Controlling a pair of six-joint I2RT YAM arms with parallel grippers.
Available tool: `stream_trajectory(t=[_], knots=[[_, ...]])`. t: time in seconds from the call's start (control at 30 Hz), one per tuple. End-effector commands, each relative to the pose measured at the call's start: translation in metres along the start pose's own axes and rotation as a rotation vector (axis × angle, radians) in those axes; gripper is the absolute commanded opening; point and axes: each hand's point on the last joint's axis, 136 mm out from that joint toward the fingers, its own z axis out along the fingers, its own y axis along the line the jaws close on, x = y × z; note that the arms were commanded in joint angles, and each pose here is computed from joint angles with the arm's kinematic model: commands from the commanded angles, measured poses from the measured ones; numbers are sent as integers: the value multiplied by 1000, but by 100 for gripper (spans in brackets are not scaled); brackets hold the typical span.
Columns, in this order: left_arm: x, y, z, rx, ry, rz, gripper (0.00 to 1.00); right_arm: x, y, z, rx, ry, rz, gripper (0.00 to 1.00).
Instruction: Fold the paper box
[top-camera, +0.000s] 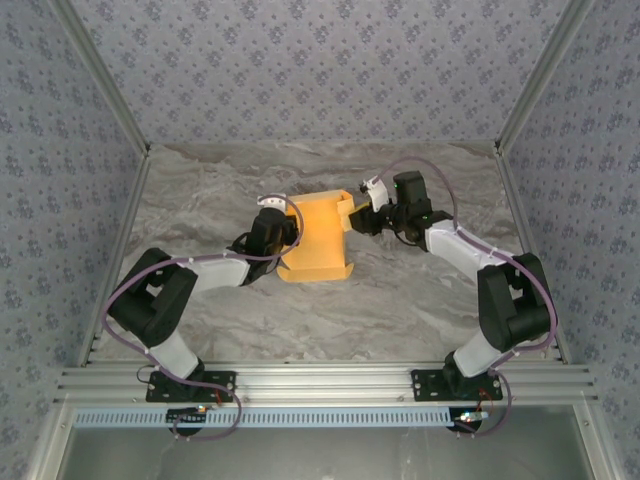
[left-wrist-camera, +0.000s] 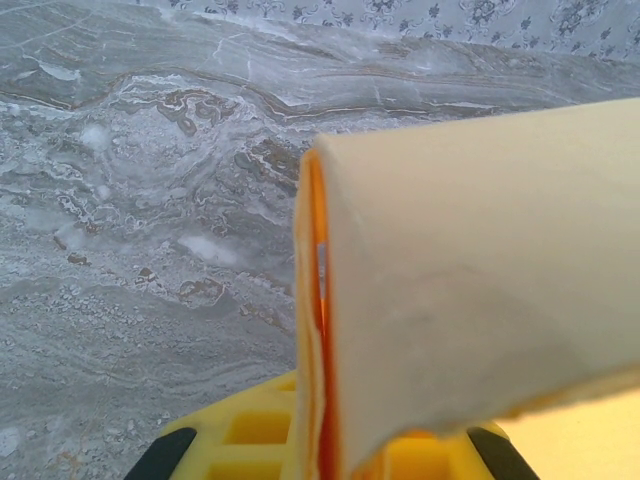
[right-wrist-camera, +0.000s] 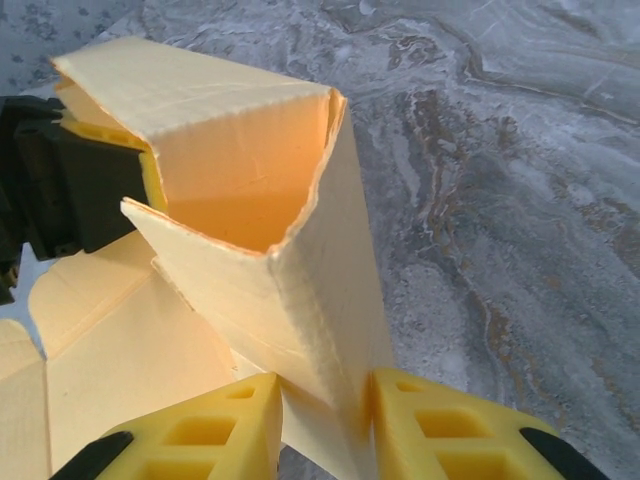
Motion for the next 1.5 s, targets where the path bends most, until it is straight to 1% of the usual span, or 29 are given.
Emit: stream_trajectory(t=[0.0,0.27,0.4,0.57,0.93,1.07,1.2,1.37,1.47], knots=[[-7,-20,-3,80,-2,11,0,-23,-8,1,52,-46,11,29],[-7,-20,-3,80,-2,11,0,-29,-13,0,87,-59,31,28],[-9,-21,-3,81,-2,10,0,-24,-7,4,95,-46,15,28],[-10,-21,-2,76,-2,8,0,-16,-1,6,132,-51,-12,31],[-11,-22,-1,77,-2,1,0,-9,6,14,257,-67,-92,31],[-11,-22,-2,78,-2,2,0,-10,8,18,296,-82,-108,34],[-11,-22,-3,79,-4,3,0,-10,6,21,334,-83,-114,35],[-11,-21,-4,77,-4,2,0,-15,2,24,377,-91,-102,35],[-11,-21,-5,78,-5,1,0,-17,-3,25,432,-85,-89,31]])
